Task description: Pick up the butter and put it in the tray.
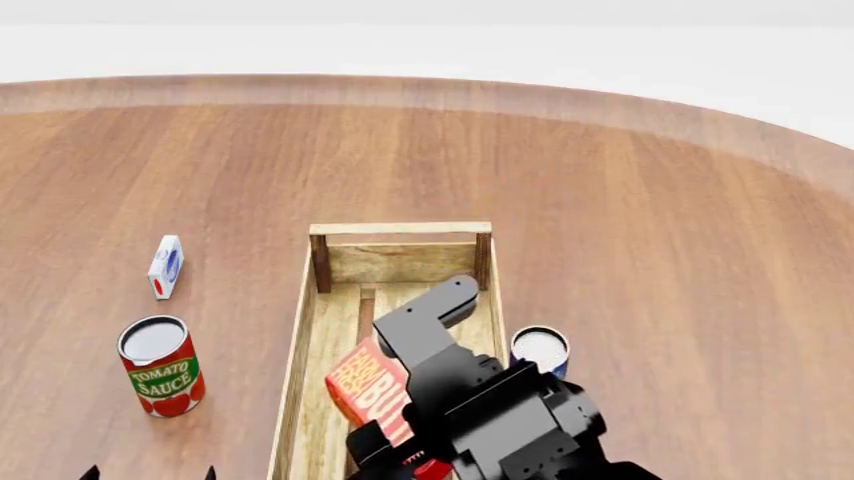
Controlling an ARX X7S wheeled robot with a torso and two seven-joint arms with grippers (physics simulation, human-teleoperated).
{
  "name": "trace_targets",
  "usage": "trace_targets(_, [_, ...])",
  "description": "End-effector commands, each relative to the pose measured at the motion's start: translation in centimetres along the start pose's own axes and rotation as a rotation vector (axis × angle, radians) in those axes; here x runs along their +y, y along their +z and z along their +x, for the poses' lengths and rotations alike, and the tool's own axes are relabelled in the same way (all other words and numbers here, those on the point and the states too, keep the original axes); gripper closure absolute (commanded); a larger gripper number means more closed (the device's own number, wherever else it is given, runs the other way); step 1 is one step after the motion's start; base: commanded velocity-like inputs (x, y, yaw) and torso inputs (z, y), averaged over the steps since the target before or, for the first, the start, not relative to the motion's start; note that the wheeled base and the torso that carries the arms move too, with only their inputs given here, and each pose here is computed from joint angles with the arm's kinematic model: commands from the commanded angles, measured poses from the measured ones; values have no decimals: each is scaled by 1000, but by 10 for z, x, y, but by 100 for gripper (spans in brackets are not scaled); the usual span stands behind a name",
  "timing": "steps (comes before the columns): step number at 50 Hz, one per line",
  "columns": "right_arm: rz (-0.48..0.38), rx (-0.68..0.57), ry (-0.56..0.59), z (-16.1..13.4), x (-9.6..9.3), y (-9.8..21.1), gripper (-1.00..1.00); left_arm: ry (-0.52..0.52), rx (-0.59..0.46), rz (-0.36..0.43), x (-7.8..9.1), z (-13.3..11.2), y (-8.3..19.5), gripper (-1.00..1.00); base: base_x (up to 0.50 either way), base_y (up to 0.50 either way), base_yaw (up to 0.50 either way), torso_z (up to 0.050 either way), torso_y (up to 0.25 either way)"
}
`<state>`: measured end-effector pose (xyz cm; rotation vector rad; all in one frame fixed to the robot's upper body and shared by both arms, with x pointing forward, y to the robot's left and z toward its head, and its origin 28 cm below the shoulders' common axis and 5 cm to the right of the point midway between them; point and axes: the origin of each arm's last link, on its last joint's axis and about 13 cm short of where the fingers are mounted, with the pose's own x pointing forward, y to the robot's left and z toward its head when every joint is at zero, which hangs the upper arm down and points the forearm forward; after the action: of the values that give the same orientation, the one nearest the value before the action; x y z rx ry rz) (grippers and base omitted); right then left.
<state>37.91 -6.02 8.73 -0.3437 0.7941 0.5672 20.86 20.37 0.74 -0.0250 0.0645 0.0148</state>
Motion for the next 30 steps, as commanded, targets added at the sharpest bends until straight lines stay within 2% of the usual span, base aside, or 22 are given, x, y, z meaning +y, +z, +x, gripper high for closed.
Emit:
trace_targets(1, [-27,23,26,1,1,-2,100,0,-1,1,0,0,1,-100,0,0,0,0,0])
trace_targets(5, [-34,19,32,2,2,-3,100,-1,0,1,0,0,1,-100,0,0,0,0,0])
trace_targets(6, [-36,17,30,2,2,-3,-100,-1,0,1,0,0,1,-100,0,0,0,0,0])
trace_targets(23, [-36,9,24,1,1,0,-100,-6,2,2,-1,0,0,-100,0,0,0,0,0])
trace_targets(30, [-41,-40,29,-6,-2,16,-100,-5,1,-1,0,0,0,-100,0,0,0,0,0])
